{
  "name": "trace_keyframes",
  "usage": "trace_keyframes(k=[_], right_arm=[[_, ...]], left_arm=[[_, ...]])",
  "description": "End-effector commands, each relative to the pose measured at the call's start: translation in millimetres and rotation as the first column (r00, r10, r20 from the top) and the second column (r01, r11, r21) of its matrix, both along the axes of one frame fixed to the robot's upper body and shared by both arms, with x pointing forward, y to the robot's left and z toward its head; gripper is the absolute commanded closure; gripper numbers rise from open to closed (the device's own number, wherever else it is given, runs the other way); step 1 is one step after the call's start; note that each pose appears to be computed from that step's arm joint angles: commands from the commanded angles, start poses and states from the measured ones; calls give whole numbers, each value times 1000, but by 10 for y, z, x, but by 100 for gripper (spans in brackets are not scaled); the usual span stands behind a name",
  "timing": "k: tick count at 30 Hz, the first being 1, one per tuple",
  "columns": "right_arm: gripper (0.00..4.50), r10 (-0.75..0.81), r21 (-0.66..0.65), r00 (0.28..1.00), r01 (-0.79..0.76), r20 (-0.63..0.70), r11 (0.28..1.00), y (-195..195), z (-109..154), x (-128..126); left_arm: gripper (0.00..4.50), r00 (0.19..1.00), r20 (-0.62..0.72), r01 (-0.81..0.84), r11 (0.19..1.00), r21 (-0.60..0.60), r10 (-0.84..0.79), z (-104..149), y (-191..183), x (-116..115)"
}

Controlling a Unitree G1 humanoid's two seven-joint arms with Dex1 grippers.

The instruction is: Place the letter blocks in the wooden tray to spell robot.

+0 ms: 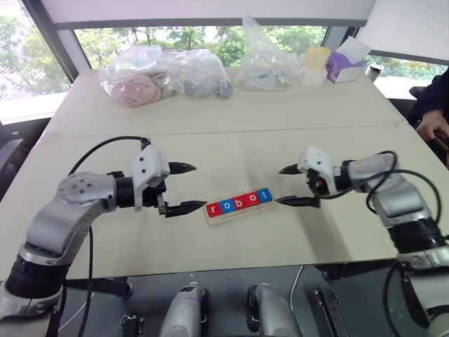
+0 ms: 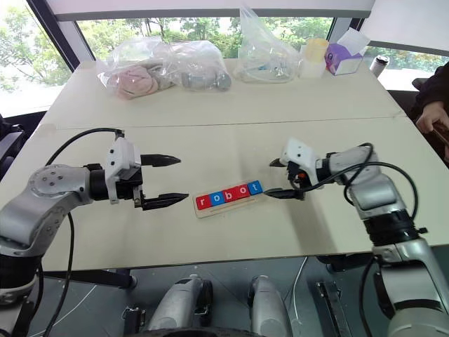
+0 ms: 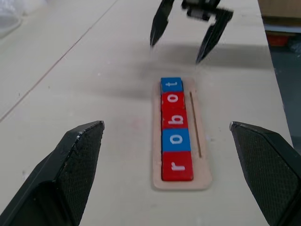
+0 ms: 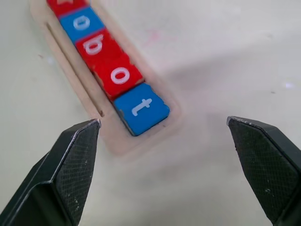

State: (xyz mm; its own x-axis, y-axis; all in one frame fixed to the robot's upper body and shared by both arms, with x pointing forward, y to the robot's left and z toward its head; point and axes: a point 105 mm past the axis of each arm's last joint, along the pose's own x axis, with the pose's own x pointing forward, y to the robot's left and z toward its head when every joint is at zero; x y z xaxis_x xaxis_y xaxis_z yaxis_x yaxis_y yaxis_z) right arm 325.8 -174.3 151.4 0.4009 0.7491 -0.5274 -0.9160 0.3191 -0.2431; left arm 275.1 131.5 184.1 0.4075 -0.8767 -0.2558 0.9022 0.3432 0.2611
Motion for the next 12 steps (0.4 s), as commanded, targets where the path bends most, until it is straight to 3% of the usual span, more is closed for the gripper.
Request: trace_keyframes(k=[1, 7, 12], right_arm=[[5, -34, 60, 998, 32, 46, 998, -10, 255, -168], [5, -100, 90, 995, 101, -13, 991, -58, 339, -501], [5, -163, 102, 986, 165, -20, 981, -105, 352, -595]], left_arm=[[0, 999, 26, -19, 1000, -18, 20, 119, 78, -66], [0, 997, -9, -76, 997, -21, 75, 124, 228, -140], [0, 995, -20, -95, 995, 6, 95, 118, 309, -153]])
